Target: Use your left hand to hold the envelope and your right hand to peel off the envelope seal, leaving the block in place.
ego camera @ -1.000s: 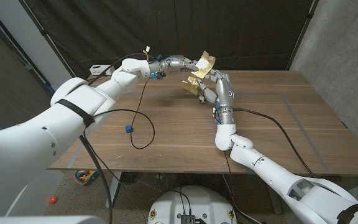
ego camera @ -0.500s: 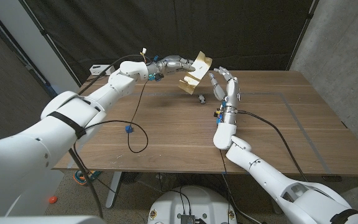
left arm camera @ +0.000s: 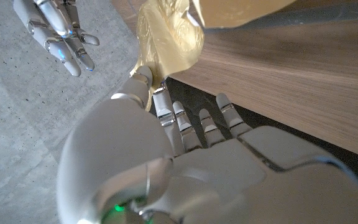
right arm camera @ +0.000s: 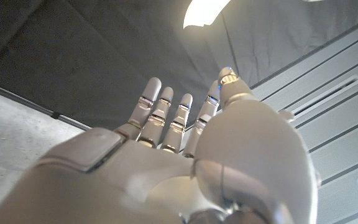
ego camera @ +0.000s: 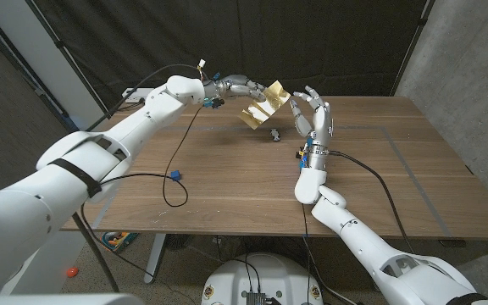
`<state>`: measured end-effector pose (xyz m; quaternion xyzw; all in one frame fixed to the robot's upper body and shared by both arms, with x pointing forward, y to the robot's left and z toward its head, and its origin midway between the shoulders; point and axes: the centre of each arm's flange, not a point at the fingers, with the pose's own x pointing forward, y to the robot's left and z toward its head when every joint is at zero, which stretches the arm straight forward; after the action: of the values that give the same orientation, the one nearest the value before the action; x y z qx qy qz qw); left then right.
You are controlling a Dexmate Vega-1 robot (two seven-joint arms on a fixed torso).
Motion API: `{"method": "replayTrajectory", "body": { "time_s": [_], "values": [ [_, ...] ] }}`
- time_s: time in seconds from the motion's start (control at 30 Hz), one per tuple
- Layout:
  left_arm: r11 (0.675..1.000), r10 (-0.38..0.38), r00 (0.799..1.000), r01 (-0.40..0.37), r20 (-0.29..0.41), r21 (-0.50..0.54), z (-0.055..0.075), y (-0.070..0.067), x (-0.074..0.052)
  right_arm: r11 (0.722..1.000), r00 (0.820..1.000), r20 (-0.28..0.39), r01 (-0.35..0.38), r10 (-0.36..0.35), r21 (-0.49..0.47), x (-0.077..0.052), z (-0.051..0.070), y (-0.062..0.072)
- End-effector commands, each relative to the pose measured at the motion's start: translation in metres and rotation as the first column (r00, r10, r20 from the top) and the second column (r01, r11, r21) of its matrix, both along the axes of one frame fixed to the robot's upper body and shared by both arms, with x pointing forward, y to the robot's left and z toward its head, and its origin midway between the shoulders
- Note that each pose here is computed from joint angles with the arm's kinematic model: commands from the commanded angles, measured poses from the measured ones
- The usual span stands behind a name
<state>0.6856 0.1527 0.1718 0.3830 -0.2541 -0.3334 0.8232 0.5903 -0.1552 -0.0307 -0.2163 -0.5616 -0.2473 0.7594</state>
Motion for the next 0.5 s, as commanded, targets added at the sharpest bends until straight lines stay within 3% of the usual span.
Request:
{"method": "replayTrajectory", "body": {
  "time_s": [0.03, 0.3, 0.5],
  "values": [
    [0.989, 0.009, 0.999, -0.016, 0.046, 0.15, 0.017, -0.019, -0.005, 0.972, 0.993, -0.022, 0.105, -0.112, -0.208, -0.005, 0.004, 0.0],
    [0.978, -0.016, 0.997, 0.0, 0.076, 0.207, 0.026, -0.031, -0.011, 0.939, 0.984, -0.066, 0.139, -0.168, -0.314, 0.0, 0.008, 0.003],
    [0.975, -0.05, 0.995, 0.03, 0.086, 0.22, 0.03, -0.038, -0.015, 0.932, 0.98, -0.075, 0.148, -0.182, -0.332, 0.003, 0.01, 0.004]
  ]
}}
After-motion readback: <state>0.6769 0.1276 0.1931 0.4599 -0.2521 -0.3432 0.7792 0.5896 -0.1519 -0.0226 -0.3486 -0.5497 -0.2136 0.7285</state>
